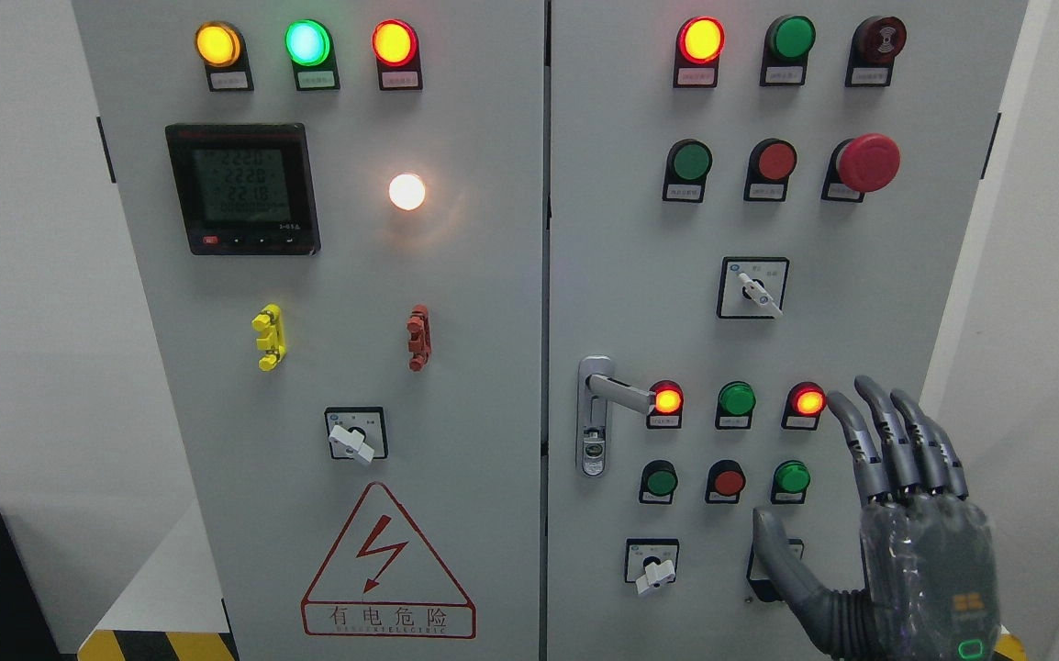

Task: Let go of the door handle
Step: 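Withdraw the open right hand away from the cabinet door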

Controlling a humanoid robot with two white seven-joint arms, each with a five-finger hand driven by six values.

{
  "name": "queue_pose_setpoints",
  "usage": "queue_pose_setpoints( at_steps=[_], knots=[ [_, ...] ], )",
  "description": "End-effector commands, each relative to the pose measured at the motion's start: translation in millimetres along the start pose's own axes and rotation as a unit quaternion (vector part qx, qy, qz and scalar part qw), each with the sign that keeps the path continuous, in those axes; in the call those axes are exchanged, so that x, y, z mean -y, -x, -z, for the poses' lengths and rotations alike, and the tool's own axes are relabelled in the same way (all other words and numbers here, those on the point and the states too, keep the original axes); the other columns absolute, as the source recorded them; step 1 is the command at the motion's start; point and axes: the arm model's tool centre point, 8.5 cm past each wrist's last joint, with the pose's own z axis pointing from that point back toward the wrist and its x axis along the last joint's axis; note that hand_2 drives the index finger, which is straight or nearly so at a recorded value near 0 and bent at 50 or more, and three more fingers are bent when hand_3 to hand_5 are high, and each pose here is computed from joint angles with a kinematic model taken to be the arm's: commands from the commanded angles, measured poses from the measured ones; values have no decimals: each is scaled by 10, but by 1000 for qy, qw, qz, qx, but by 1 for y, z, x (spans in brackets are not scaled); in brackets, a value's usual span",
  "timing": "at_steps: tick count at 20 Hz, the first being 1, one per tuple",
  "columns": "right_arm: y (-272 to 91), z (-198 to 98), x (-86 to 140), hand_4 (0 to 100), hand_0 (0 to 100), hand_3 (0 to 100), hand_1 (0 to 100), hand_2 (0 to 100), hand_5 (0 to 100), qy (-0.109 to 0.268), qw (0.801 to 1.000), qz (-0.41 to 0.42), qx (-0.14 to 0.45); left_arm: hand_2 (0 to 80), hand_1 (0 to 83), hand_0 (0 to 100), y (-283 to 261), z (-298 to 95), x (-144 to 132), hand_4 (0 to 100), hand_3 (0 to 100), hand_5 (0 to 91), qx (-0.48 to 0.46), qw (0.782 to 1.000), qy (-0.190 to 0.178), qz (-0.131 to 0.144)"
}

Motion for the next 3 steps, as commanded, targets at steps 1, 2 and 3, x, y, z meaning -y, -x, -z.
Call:
queue_pose_setpoints(
  at_steps=[1, 2, 3],
  knots=[
    [-7, 2, 3, 0, 355, 0, 227, 0, 0, 6, 1000, 5, 9, 22, 0, 0, -7, 1, 1, 12, 85, 0, 9, 1000, 1, 11],
    [-7, 2, 3, 0, 359, 0, 226, 0, 0, 6, 1000, 5, 9, 23, 0, 0, -7, 1, 1, 12, 85, 0, 9, 1000, 1, 11],
    [-7, 2, 3, 0, 360, 0, 226, 0, 0, 6, 1000, 5, 9, 23, 0, 0, -7, 1, 1, 12, 85, 0, 9, 1000, 1, 11]
  ],
)
